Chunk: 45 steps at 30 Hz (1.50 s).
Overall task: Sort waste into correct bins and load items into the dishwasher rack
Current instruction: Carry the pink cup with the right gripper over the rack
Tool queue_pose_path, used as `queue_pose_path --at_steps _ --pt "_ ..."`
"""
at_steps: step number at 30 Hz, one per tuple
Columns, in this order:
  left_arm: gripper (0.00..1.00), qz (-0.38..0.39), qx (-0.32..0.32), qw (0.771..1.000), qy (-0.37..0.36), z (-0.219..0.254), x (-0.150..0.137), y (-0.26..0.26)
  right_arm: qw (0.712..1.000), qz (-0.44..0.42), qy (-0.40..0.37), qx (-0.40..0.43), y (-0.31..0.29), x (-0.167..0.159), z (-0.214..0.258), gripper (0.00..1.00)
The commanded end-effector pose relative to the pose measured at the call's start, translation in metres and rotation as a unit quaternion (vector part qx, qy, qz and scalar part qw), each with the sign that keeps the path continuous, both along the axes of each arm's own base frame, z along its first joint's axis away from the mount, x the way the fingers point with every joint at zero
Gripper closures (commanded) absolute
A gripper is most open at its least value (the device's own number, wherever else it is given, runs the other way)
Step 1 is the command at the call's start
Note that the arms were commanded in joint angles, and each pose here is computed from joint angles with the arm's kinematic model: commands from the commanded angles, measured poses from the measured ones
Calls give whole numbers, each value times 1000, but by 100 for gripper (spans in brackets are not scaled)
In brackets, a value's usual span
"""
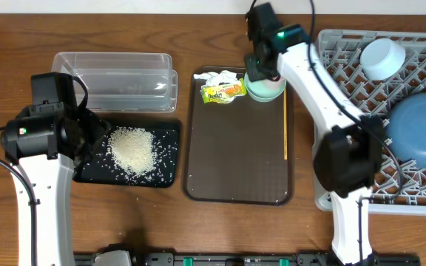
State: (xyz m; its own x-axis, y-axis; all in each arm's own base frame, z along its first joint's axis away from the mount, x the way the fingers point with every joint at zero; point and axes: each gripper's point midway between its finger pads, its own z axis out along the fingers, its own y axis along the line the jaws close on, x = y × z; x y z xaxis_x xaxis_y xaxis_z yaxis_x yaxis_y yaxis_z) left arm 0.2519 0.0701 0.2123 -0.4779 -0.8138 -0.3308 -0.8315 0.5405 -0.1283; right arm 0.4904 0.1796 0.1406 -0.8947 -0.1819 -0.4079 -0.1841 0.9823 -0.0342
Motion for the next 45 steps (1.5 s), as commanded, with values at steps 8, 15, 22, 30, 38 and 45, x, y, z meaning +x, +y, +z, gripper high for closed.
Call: queue_pose_path --at_steps 8,15,22,30,38,45 --pt "12 8 4 1000 -5 4 1 3 984 -100 -88 115 -113 -66 179 99" --pt "12 8 4 1000 -5 4 1 3 964 -125 17 233 -180 -123 171 99" --pt "12 8 4 1000 -5 4 1 3 915 -67 30 397 -194 -150 173 99" --pt "12 8 4 1000 -5 4 1 3 869 -90 100 477 -198 -173 111 99" --pt "12 8 4 1000 -5 4 1 3 835 -123 107 525 -221 -205 63 99" --pt "12 8 4 1000 -5 4 1 3 794 -130 46 593 -223 -210 49 99"
